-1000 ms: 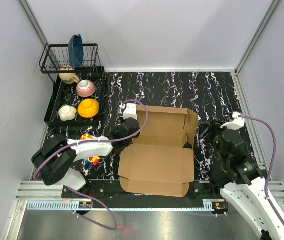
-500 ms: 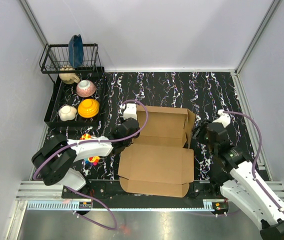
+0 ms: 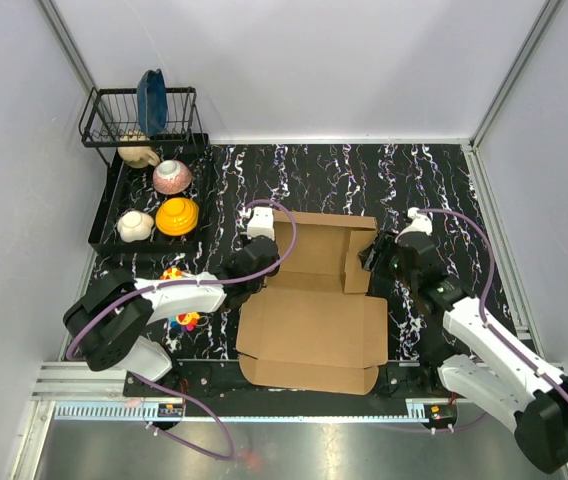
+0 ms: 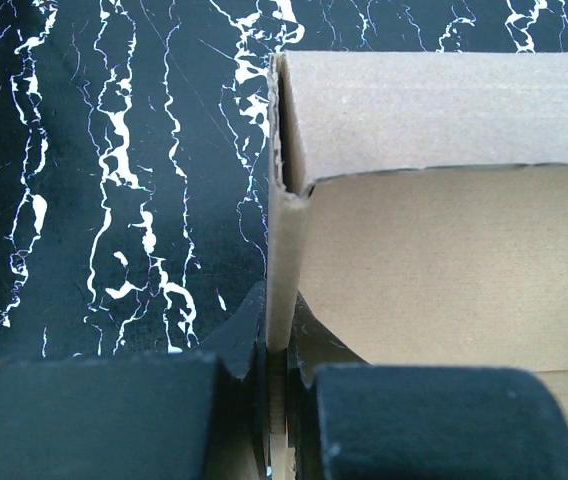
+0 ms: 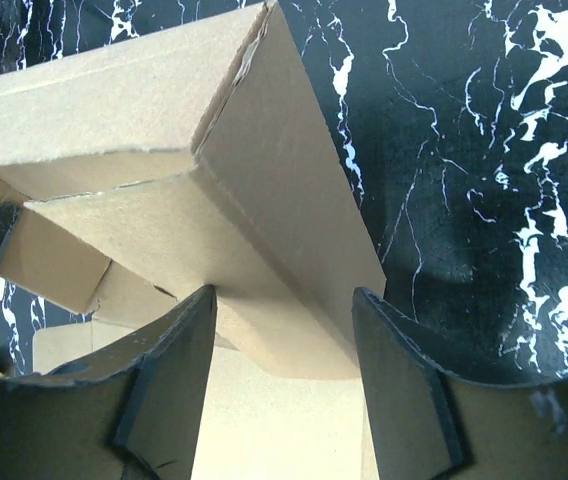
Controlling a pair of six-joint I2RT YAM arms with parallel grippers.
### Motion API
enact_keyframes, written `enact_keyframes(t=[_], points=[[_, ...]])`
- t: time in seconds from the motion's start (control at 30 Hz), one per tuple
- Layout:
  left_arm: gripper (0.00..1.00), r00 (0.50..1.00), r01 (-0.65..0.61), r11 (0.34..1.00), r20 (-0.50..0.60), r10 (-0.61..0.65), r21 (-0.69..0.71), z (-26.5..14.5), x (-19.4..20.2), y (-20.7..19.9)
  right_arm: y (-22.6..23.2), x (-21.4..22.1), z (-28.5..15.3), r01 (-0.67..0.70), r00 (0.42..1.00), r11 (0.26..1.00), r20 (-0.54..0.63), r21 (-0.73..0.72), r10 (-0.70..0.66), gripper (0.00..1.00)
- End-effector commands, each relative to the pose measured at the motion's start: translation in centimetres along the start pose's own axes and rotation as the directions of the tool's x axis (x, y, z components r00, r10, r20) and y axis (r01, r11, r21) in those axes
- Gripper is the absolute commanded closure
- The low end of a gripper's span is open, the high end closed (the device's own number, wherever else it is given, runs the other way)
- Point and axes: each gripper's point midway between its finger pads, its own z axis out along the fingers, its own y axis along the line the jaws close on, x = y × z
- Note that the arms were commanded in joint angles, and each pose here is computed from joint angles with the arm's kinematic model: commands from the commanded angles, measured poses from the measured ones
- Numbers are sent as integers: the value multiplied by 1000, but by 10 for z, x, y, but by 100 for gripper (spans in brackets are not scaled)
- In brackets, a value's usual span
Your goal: Fold the paper box
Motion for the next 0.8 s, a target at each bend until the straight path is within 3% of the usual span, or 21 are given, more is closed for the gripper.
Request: enact_keyframes(t=[0.0, 0.1, 0.2, 0.6, 0.7, 0.73, 0.77], points=[[100, 999, -33, 999, -40, 35, 31, -2, 12, -1, 11, -8, 15, 25, 999, 999, 31, -36, -24, 35], [100, 999, -34, 999, -34, 35, 42, -2, 11, -3, 6, -8, 25, 36, 999, 999, 34, -6, -35, 36], [100, 999, -34, 998, -33, 36, 45, -2, 12, -3, 1, -9, 33, 45, 998, 999, 46, 26, -46, 44], [100, 999, -23, 997, -37, 25, 67, -5, 12, -9, -25, -6, 43, 67, 994, 988, 70, 140, -78, 91], [100, 999, -23, 997, -36, 26, 67, -5, 11, -9, -32, -6, 45, 60, 994, 983, 76, 176, -74, 95], [100, 999, -22, 997, -35, 25, 71, -5, 10, -10, -33, -6, 45, 59, 994, 981, 78, 186, -75, 94], [100, 999, -23, 997, -36, 26, 73, -6, 11, -11, -33, -8, 46, 65, 994, 980, 79, 190, -81, 85]])
